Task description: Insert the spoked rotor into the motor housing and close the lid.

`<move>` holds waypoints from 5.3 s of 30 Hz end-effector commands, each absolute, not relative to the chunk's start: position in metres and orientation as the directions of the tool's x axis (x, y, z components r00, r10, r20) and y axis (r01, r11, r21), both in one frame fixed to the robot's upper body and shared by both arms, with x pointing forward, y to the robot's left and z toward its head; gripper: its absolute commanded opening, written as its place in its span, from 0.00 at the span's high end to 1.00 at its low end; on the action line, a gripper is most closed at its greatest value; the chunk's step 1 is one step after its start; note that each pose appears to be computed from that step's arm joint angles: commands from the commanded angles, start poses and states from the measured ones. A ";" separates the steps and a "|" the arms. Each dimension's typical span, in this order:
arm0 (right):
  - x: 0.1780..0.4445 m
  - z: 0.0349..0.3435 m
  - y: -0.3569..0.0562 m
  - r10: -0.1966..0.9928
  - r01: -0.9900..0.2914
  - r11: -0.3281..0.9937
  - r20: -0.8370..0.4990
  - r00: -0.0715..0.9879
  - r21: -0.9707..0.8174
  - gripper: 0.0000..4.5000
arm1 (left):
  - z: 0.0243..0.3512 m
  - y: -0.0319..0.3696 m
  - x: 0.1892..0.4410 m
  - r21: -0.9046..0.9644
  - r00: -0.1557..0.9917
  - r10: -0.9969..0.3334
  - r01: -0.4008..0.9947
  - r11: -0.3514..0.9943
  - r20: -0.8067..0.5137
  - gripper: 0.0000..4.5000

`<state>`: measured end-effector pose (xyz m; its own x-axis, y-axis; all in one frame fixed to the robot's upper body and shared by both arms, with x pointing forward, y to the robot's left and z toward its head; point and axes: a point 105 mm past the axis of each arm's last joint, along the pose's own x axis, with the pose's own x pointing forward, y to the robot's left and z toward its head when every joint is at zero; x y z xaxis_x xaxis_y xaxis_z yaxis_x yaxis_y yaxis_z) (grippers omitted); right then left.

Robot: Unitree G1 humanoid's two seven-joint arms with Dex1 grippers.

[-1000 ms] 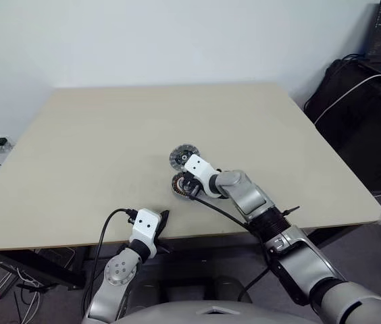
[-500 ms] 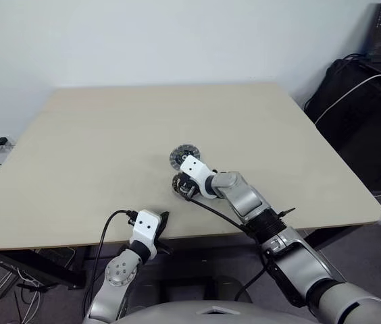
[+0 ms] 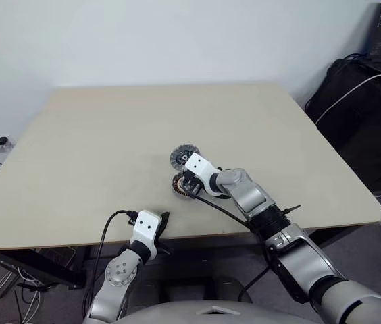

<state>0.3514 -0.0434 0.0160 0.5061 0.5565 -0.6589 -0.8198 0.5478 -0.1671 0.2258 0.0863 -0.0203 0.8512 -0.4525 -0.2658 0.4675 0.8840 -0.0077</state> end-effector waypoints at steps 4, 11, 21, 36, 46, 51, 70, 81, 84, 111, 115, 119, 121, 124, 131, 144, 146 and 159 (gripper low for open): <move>0.349 0.017 -0.034 0.582 -0.836 0.527 -0.652 0.486 -0.153 0.99 | -0.010 0.083 0.230 -0.008 0.859 -0.462 0.472 0.882 -0.221 1.00; 0.348 0.017 -0.031 0.583 -0.839 0.521 -0.652 0.484 -0.157 0.99 | -0.009 0.083 0.230 -0.008 0.861 -0.459 0.469 0.883 -0.221 1.00; 0.356 0.045 -0.049 0.598 -0.803 0.551 -0.563 0.570 -0.228 0.99 | -0.008 0.083 0.229 -0.006 0.865 -0.453 0.462 0.887 -0.216 1.00; 0.328 0.066 -0.177 0.287 -0.400 0.902 -0.465 0.837 -0.164 0.49 | -0.010 0.085 0.223 -0.033 0.859 -0.455 0.461 0.887 -0.234 1.00; 0.321 0.087 -0.122 0.422 -0.476 0.876 -0.355 0.834 -0.079 0.21 | -0.012 0.081 0.224 -0.038 0.837 -0.489 0.496 0.867 -0.246 1.00; 0.326 0.077 -0.087 0.492 -0.562 0.824 -0.400 0.773 -0.073 0.48 | -0.011 0.083 0.225 -0.036 0.841 -0.482 0.489 0.871 -0.247 1.00; 0.365 0.035 -0.036 0.521 -0.673 0.731 -0.544 0.657 -0.113 1.00 | -0.011 0.087 0.223 -0.037 0.864 -0.441 0.446 0.894 -0.241 1.00; 0.364 0.030 -0.045 0.525 -0.671 0.735 -0.546 0.653 -0.095 1.00 | -0.011 0.089 0.224 -0.037 0.866 -0.437 0.442 0.896 -0.242 1.00; 0.363 0.040 -0.042 0.555 -0.679 0.729 -0.507 0.659 -0.084 1.00 | -0.011 0.089 0.224 -0.038 0.864 -0.442 0.447 0.894 -0.243 1.00; 0.356 0.035 -0.055 0.554 -0.676 0.734 -0.517 0.652 -0.066 1.00 | -0.011 0.088 0.223 -0.042 0.861 -0.447 0.452 0.891 -0.243 1.00; 0.356 0.068 -0.073 0.556 -0.609 0.793 -0.384 0.737 -0.020 1.00 | -0.011 0.089 0.222 -0.044 0.864 -0.441 0.444 0.895 -0.244 1.00; 0.346 0.077 -0.114 0.466 -0.492 0.870 -0.356 0.810 0.018 0.91 | -0.013 0.088 0.219 -0.062 0.859 -0.445 0.444 0.894 -0.255 1.00; 0.336 0.073 -0.132 0.418 -0.443 0.896 -0.381 0.825 0.024 0.81 | -0.013 0.087 0.217 -0.068 0.852 -0.455 0.454 0.888 -0.260 1.00; 0.321 0.063 -0.147 0.371 -0.392 0.919 -0.430 0.823 0.043 0.58 | -0.014 0.086 0.217 -0.071 0.850 -0.456 0.454 0.888 -0.265 1.00; 0.299 0.043 -0.152 0.343 -0.173 0.921 -0.518 0.783 0.349 0.29 | -0.016 0.084 0.217 -0.092 0.828 -0.483 0.478 0.874 -0.286 1.00; 0.307 0.030 -0.167 0.212 0.142 0.866 -0.609 0.764 0.479 0.29 | -0.017 0.087 0.216 -0.104 0.820 -0.479 0.472 0.876 -0.312 1.00; 0.307 0.030 -0.165 0.230 0.140 0.855 -0.607 0.761 0.499 0.29 | -0.018 0.088 0.216 -0.104 0.820 -0.475 0.468 0.878 -0.319 1.00; 0.307 0.017 -0.149 0.344 0.201 0.727 -0.601 0.722 0.657 0.29 | -0.021 0.087 0.215 -0.109 0.813 -0.482 0.474 0.874 -0.325 1.00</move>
